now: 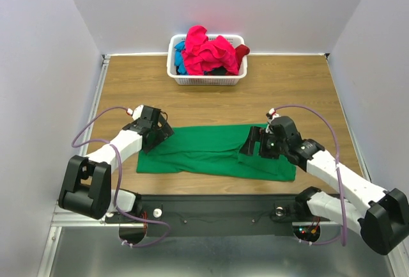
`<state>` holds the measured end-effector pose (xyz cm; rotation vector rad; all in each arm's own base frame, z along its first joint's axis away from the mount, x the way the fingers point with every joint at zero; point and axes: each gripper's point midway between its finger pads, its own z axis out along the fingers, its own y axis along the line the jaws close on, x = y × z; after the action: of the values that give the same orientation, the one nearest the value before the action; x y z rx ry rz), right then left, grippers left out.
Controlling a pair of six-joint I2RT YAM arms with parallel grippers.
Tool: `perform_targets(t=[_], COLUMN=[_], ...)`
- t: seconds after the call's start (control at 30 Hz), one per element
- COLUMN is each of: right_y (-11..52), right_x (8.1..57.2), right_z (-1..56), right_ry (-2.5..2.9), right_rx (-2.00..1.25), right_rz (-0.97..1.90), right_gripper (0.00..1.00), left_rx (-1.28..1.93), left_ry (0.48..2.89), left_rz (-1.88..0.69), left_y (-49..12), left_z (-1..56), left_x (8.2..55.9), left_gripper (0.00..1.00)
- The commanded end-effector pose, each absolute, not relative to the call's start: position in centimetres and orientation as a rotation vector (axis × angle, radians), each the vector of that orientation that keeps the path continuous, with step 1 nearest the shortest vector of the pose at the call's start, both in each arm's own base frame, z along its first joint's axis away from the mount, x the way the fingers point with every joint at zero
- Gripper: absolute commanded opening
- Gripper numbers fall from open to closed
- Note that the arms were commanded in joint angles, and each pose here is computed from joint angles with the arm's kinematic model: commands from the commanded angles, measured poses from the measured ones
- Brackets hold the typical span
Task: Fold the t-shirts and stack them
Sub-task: Fold the tshirt
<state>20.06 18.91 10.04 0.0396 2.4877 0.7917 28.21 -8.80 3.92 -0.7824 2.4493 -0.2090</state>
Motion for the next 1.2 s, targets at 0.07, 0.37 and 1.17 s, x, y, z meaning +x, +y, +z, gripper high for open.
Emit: perform_targets(t=[0.07,0.37,1.17], right_y=[13.5,12.6,11.1], right_x=[22.3,26.1,47.5], right_z=[6.5,3.0,1.5], right_ry=[2.545,2.604,2.522], right_rx=[0.348,0.329,-0.132], right_rz=[0.333,0.073,0.253], right_gripper=[1.0,1.0,1.0], left_rx=[-0.715,-0.697,-0.536], left_ry=[2.374,2.521,2.814], left_rz=[-0.246,-0.234,-0.789], left_y=[-9.5,-10.5,-27.1], left_z=[7.8,2.5,1.3], left_x=[30.4,27.5,9.6], left_gripper=[0.98,0.98,0.98])
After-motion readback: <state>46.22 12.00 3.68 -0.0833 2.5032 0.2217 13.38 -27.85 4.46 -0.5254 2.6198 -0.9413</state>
